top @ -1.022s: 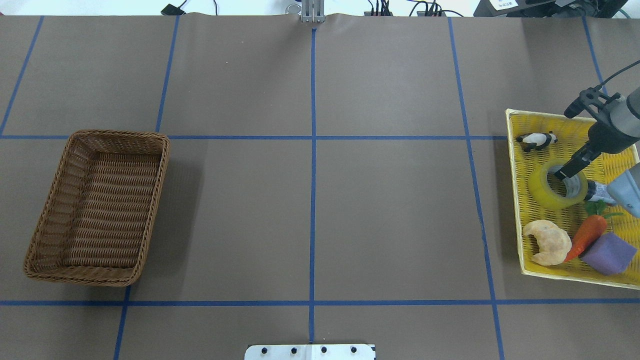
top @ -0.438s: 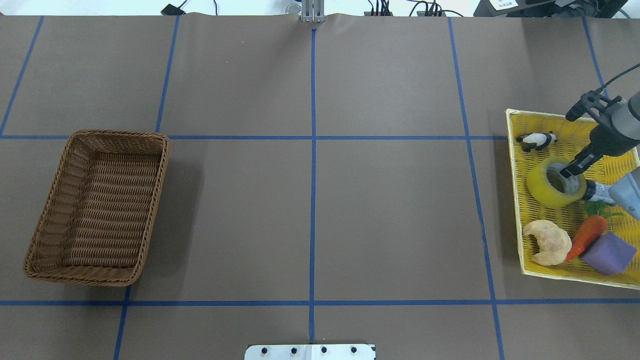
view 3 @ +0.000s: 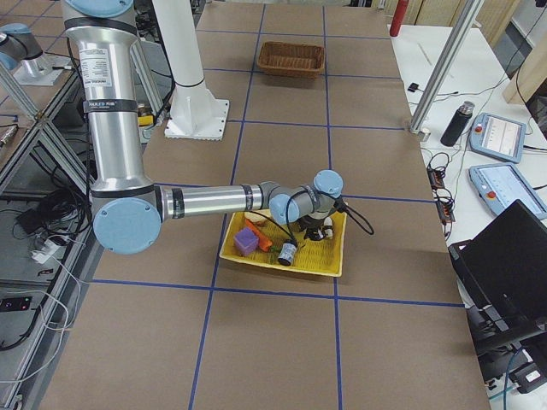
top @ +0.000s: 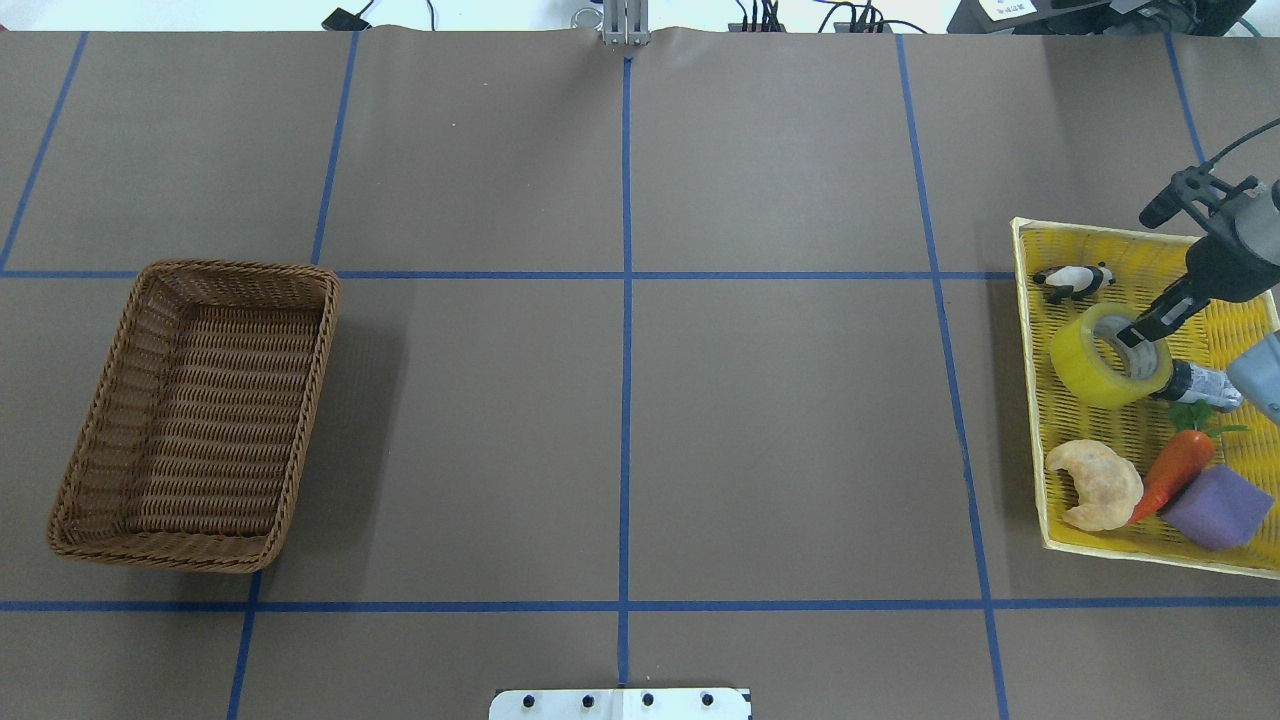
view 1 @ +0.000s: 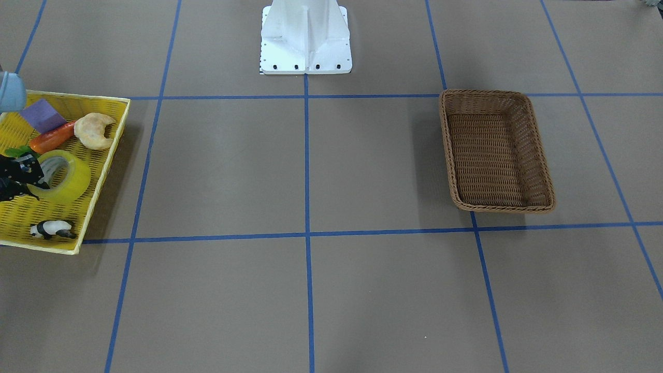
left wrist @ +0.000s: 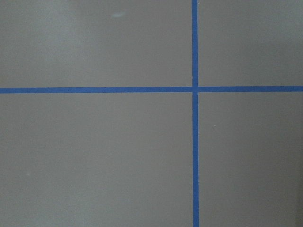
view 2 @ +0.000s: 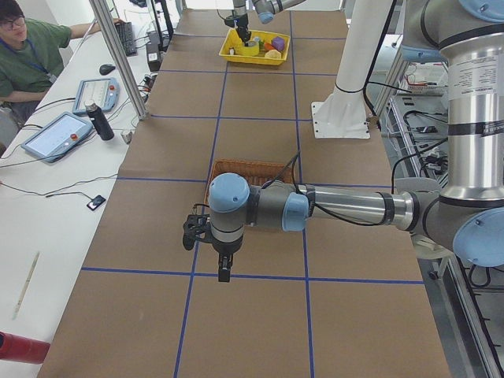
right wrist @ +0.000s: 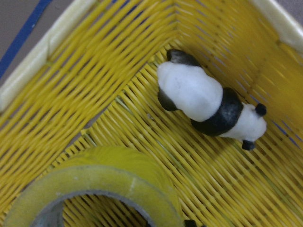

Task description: Move tape to another basket

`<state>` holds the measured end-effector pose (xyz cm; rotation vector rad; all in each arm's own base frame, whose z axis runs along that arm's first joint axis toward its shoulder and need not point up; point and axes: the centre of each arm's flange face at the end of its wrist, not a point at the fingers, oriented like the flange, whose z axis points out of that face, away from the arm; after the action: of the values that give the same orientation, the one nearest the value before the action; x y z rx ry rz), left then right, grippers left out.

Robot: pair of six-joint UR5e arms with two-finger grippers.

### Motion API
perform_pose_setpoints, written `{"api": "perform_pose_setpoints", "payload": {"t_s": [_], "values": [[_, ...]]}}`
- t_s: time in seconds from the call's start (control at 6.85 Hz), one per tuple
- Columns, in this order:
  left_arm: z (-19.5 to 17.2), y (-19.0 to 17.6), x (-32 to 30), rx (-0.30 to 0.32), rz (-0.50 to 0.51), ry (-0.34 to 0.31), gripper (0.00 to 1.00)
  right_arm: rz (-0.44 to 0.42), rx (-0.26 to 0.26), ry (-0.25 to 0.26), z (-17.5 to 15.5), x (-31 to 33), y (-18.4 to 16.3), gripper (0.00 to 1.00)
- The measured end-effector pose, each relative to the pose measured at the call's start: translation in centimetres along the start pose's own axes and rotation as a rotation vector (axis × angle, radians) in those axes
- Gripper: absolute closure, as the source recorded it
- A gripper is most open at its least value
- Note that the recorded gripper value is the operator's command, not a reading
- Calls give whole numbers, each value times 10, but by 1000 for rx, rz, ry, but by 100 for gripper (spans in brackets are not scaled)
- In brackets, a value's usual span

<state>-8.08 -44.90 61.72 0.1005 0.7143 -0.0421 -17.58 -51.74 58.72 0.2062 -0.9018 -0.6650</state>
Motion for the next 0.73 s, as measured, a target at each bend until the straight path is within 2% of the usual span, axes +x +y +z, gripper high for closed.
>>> {"api": "perform_pose_setpoints", "payload": {"t_s": [0.29,0.58,0.73], "values": [[-8,-12,8,21,19,2,2,3,66,-42,-32,-15,-15,100],[-23,-39,24,73,66,12,2,87,129,-65,-62,-41,-54,100],[-26,-50,31,115,83,41,2,140,166,-75,-80,-59,-84,100]]}}
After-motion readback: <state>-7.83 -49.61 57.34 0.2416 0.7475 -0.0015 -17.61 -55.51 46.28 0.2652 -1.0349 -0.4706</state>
